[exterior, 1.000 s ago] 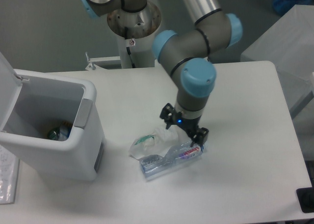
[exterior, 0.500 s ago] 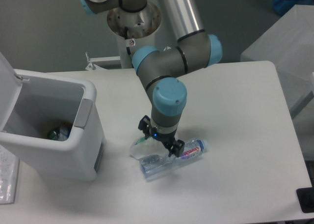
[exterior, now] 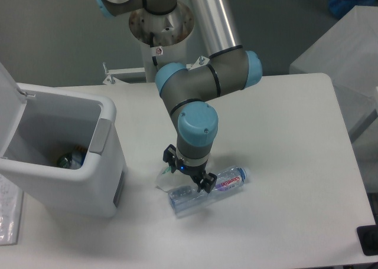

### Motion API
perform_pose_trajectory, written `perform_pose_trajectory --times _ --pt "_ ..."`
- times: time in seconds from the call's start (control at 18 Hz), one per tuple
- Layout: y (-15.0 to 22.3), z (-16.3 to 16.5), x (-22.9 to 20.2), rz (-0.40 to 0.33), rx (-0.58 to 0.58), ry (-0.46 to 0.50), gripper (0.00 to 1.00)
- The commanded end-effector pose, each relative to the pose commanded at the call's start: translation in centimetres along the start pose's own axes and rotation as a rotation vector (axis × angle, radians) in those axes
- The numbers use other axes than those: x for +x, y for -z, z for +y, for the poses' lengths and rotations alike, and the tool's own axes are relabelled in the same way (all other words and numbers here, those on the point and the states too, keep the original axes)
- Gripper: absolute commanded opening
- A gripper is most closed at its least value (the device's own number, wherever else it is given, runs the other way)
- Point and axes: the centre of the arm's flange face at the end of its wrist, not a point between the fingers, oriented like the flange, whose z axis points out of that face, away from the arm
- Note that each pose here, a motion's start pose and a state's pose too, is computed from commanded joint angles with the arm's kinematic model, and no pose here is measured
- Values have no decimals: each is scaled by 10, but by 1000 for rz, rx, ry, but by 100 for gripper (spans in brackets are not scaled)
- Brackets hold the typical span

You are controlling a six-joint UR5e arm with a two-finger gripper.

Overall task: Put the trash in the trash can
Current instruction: 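Close the gripper on the plastic bag beside the bottle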

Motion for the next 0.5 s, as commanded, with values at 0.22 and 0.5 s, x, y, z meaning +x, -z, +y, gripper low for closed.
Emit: perform_pose_trajectory --times 0.22,0.5 --pt "-3 3 6 13 -8 0 11" --pt "0 4 8 12 -7 -1 5"
